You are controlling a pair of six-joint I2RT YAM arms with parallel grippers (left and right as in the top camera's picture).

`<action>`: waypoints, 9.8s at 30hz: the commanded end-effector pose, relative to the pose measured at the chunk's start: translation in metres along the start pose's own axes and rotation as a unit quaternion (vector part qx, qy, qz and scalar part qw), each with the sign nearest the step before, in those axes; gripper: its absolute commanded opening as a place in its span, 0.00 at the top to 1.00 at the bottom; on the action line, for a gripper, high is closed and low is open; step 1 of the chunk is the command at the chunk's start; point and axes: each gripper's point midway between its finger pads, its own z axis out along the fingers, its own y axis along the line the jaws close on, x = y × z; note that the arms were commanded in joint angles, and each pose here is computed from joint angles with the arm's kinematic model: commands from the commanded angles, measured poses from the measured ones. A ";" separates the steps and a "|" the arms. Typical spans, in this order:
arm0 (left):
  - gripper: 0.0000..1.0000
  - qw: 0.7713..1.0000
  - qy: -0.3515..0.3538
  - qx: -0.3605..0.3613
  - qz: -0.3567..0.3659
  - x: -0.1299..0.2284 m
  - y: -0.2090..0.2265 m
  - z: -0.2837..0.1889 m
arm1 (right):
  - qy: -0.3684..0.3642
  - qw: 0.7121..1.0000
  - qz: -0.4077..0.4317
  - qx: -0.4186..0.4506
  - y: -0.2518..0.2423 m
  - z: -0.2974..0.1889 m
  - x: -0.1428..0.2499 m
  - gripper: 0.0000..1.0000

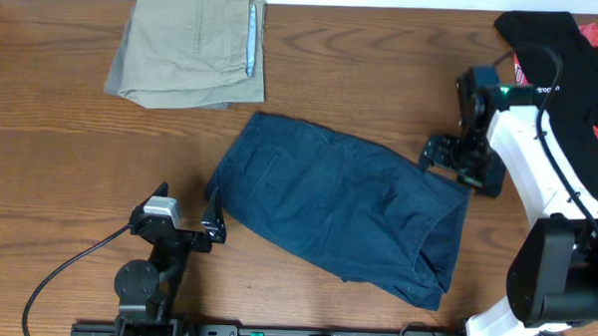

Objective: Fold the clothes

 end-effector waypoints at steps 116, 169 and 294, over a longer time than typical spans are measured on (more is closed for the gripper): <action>0.02 1.000 0.021 0.001 0.004 0.016 0.002 0.002 | 0.138 0.989 -0.015 -0.046 -0.037 0.059 0.062 0.01; 0.02 1.000 0.021 0.001 0.004 0.016 0.002 0.002 | -0.044 0.994 0.096 -0.042 -0.077 -0.043 0.096 0.01; 0.02 1.000 0.021 0.001 0.004 0.016 0.002 0.002 | -0.045 0.988 -0.117 -0.093 0.041 -0.028 -0.061 0.71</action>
